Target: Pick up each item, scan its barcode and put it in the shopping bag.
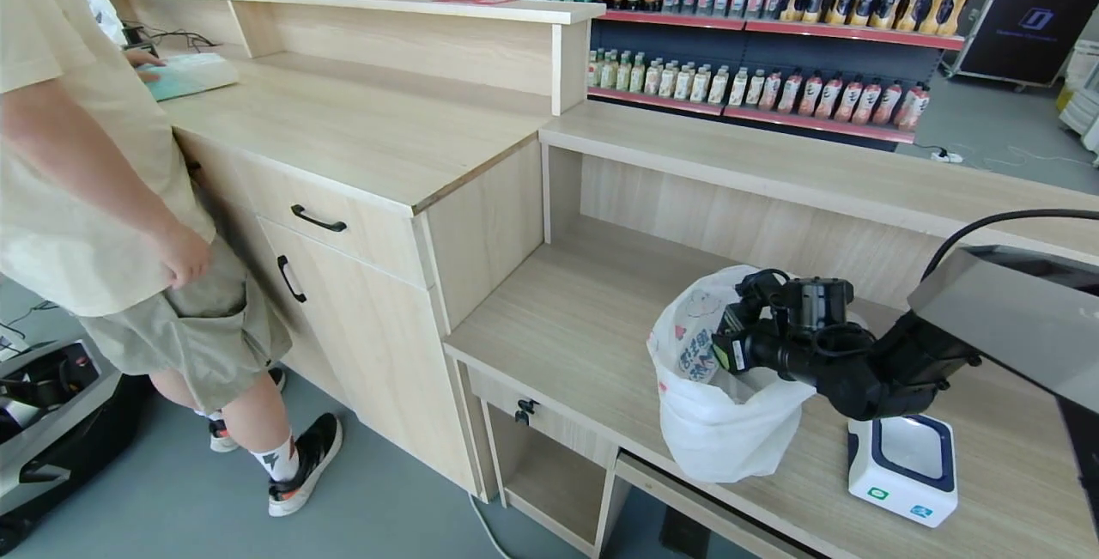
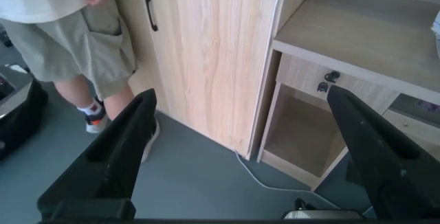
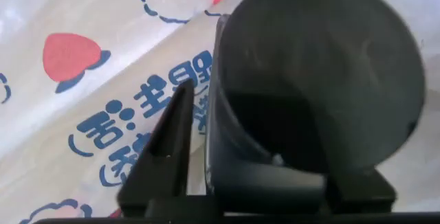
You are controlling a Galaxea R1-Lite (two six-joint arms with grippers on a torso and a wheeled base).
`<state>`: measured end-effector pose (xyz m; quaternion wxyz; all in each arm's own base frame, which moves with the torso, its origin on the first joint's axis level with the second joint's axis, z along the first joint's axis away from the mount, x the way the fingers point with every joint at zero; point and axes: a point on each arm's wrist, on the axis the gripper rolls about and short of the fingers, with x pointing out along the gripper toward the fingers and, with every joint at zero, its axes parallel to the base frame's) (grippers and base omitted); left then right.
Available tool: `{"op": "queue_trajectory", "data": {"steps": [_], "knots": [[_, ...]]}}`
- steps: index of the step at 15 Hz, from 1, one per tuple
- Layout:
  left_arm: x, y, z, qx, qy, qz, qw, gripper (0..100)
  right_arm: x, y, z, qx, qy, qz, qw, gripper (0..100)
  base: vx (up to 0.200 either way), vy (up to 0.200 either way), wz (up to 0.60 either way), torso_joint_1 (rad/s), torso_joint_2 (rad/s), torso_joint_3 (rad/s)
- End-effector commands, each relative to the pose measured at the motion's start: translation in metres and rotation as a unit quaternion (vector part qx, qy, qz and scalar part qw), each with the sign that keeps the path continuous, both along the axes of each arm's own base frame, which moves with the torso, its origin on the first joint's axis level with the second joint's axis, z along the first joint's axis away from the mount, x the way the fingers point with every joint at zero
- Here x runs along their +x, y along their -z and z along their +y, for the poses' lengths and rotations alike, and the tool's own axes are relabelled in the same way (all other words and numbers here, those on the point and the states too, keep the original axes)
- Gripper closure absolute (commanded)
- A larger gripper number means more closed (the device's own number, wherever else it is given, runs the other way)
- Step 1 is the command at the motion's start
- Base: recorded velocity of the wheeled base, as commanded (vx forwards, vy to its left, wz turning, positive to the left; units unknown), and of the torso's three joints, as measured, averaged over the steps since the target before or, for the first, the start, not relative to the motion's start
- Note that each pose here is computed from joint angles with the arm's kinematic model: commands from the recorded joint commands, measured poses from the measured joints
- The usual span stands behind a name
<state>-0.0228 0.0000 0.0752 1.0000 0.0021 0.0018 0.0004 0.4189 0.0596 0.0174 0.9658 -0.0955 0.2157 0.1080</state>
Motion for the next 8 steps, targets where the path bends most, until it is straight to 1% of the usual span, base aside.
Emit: {"op": "queue_trajectory", "data": {"steps": [1,2,4,5,6,7,8], "knots": [[0.000,0.000,0.000,0.000,0.000,0.000,1.0000,0,-0.006,-0.004,0.000,0.002,0.001,0.003,1.000,0,0.000,0.000,0.00,0.000,0.00,0.000],[0.000,0.000,0.000,0.000,0.000,0.000,1.0000,0,-0.007,-0.009,0.001,0.003,0.000,-0.001,1.000,0,0.000,0.000,0.00,0.000,0.00,0.000],[0.000,0.000,0.000,0.000,0.000,0.000,1.0000,0,-0.013,-0.055,0.001,0.011,-0.006,-0.053,0.999,0,0.000,0.000,0.00,0.000,0.00,0.000],[0.000,0.000,0.000,0.000,0.000,0.000,1.0000,0,-0.024,-0.086,0.000,0.015,-0.012,-0.079,0.997,0,0.000,0.000,0.00,0.000,0.00,0.000],[0.000,0.000,0.000,0.000,0.000,0.000,1.0000,0,-0.030,-0.098,-0.001,0.016,-0.013,-0.085,0.996,0,0.000,0.000,0.00,0.000,0.00,0.000],[0.000,0.000,0.000,0.000,-0.001,0.000,1.0000,0,-0.055,-0.135,-0.007,0.012,-0.012,-0.109,0.994,0,0.000,0.000,0.00,0.000,0.00,0.000],[0.000,0.000,0.000,0.000,0.000,0.000,1.0000,0,-0.076,-0.155,-0.012,0.006,-0.011,-0.128,0.992,0,0.000,0.000,0.00,0.000,0.00,0.000]]}}
